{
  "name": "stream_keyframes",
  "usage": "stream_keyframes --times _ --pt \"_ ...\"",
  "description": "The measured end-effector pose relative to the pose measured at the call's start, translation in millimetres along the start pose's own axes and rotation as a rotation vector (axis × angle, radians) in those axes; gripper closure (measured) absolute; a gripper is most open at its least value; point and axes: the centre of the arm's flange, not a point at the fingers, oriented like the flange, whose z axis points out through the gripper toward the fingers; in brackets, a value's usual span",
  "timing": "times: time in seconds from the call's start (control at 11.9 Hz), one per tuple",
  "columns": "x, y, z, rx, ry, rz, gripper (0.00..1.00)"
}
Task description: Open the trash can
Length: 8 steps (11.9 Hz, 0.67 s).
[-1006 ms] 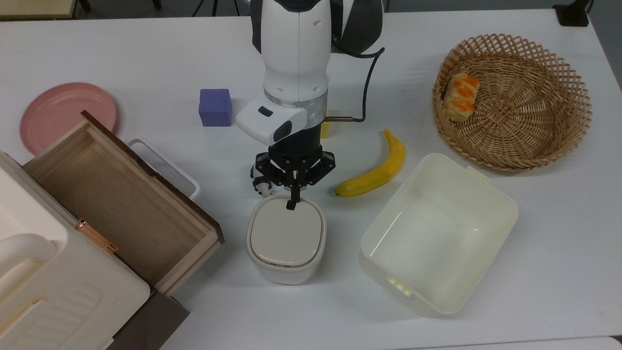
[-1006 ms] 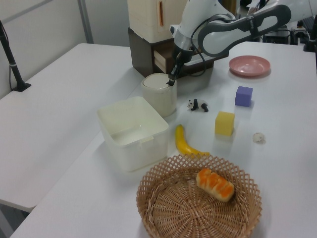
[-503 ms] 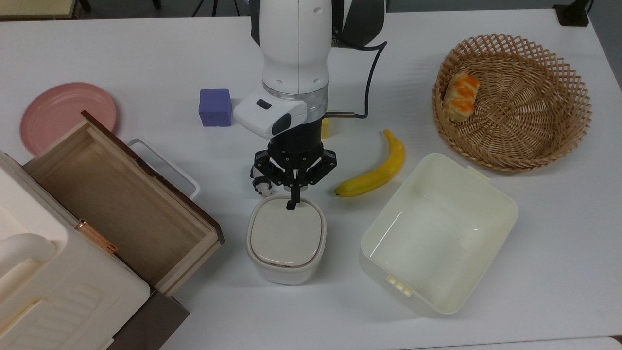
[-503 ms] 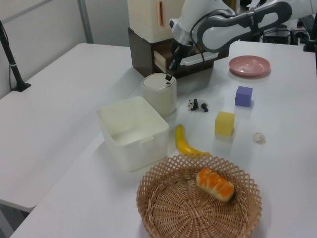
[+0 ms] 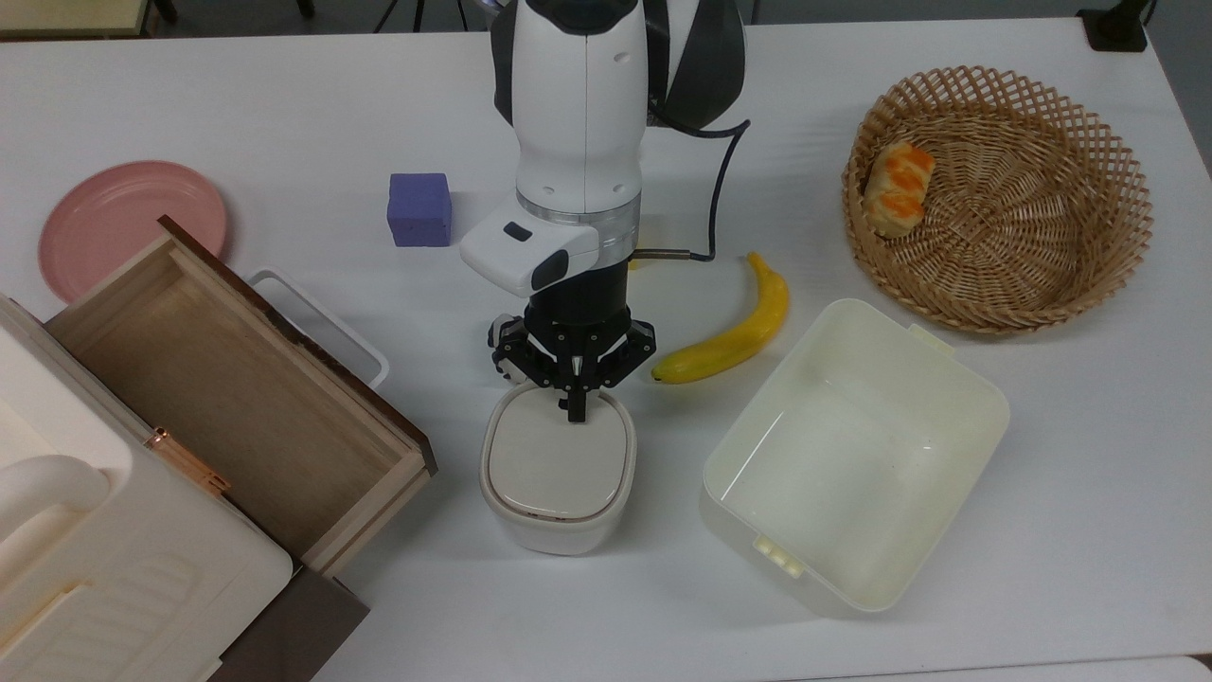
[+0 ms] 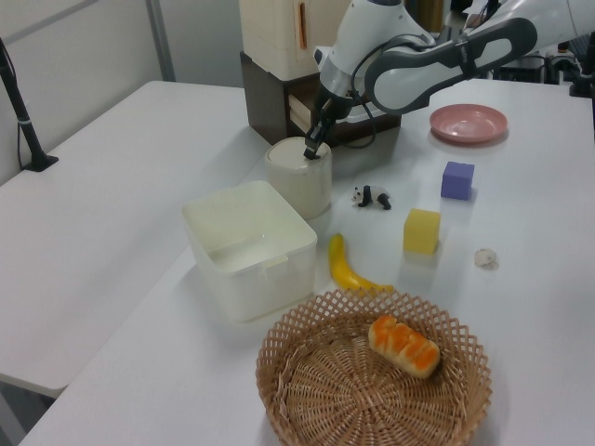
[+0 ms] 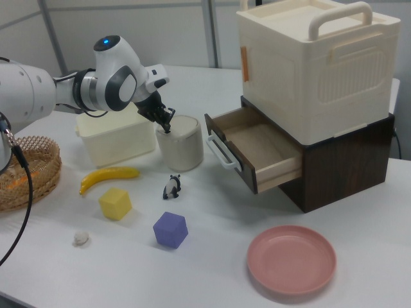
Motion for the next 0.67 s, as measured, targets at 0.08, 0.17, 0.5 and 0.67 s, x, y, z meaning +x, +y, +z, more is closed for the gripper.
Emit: stream_keyframes --times 0.08,0.17,0.5,0.67 --pt "1 0 -1 0.000 0.002 0.001 0.99" --pt "2 0 -4 0.001 0.007 0.002 0.99" --pt "18 12 -76 0.019 0.085 0.027 0.98" --pt "4 22 -114 0.027 0.006 0.041 0.95"
